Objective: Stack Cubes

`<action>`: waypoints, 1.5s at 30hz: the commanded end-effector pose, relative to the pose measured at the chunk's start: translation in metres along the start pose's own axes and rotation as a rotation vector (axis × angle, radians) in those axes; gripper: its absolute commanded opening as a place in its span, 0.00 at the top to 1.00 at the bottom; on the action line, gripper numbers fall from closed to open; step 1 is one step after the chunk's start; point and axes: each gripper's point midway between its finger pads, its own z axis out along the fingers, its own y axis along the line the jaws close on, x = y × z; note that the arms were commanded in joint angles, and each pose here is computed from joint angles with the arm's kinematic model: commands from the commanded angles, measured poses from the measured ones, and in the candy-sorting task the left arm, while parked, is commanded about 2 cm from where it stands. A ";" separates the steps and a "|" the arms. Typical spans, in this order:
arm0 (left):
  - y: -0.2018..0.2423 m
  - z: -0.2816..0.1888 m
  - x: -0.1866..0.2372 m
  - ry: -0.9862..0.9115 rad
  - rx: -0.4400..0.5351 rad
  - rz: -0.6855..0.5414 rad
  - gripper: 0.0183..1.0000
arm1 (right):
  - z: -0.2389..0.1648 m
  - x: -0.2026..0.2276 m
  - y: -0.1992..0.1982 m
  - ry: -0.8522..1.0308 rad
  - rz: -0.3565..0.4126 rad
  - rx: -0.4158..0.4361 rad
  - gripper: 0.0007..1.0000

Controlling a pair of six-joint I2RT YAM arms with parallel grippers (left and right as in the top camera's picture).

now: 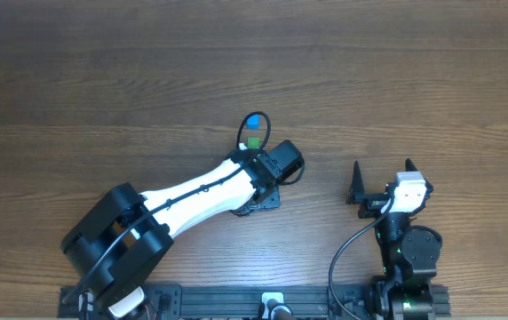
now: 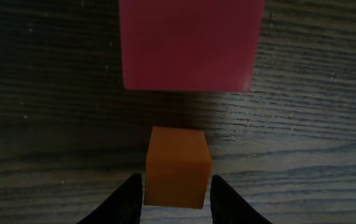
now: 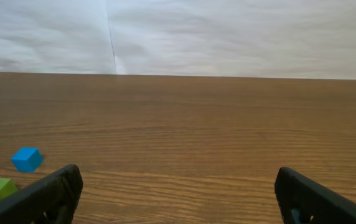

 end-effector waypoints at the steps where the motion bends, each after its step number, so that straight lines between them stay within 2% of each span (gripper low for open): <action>1: 0.004 0.006 0.000 -0.002 -0.025 -0.005 0.64 | 0.000 0.001 0.004 -0.005 0.002 -0.018 0.01; 14: 0.005 0.008 0.001 0.001 -0.030 -0.005 0.66 | 0.000 0.001 0.004 -0.005 0.002 -0.018 0.01; 28: 0.005 0.009 0.001 0.002 -0.032 -0.005 0.76 | 0.000 0.001 0.004 -0.005 0.002 -0.018 0.01; 35: 0.005 0.008 0.001 0.003 -0.032 -0.005 0.77 | 0.000 0.001 0.004 -0.005 0.002 -0.018 0.01; 45: 0.004 -0.032 -0.002 -0.041 0.038 -0.030 0.86 | 0.000 0.001 0.004 -0.005 0.002 -0.018 0.01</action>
